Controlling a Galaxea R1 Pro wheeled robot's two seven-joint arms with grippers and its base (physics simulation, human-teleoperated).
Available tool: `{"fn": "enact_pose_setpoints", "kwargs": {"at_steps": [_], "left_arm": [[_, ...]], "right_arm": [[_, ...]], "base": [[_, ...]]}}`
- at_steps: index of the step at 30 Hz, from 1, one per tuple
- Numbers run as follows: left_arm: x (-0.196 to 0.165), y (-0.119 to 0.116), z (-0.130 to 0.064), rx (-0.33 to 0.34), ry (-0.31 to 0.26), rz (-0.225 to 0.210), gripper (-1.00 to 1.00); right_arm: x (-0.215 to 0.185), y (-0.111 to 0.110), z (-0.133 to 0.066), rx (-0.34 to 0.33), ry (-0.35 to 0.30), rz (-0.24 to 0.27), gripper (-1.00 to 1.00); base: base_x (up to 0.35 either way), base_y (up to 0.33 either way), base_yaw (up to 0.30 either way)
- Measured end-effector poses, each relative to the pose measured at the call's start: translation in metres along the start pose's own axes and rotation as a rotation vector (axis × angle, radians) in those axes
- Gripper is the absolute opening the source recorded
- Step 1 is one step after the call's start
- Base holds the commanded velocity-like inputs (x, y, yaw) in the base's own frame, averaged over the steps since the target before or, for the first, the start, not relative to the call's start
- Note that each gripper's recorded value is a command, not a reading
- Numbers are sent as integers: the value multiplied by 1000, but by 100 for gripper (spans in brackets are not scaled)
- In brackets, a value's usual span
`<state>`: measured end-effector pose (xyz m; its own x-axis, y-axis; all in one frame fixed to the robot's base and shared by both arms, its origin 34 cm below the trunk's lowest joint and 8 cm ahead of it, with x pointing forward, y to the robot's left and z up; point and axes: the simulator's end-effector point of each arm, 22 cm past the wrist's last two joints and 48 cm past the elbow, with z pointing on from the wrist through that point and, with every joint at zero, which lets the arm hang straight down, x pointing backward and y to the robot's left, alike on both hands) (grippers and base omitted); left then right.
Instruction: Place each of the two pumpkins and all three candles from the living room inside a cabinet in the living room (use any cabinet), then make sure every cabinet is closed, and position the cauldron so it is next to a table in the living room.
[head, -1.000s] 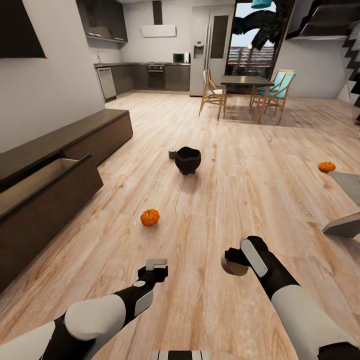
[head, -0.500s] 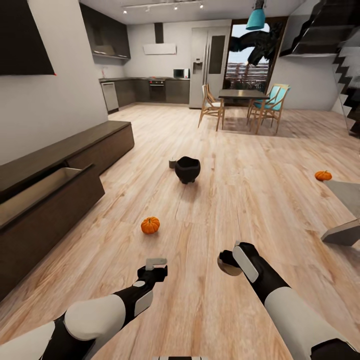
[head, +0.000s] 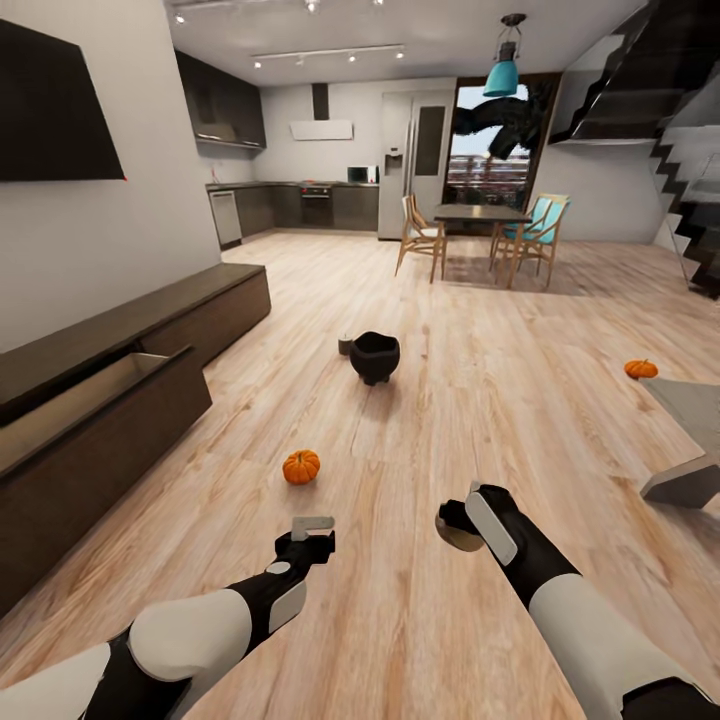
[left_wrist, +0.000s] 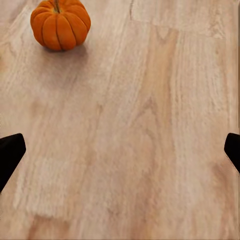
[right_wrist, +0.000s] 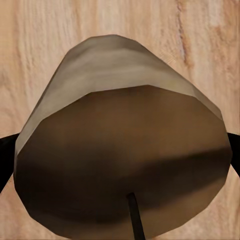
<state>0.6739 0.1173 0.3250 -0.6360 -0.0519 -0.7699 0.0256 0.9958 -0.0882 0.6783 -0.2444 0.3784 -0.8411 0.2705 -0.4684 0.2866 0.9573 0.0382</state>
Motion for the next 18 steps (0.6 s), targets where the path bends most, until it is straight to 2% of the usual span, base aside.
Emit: {"fn": "enact_pose_setpoints", "kwargs": {"at_steps": [18], "left_arm": [[-23, -2, -11, -1, -38, 7, 100]], "right_arm": [[-10, 1, -16, -2, -34, 12, -100]], "base": [[0, 0, 0]]}}
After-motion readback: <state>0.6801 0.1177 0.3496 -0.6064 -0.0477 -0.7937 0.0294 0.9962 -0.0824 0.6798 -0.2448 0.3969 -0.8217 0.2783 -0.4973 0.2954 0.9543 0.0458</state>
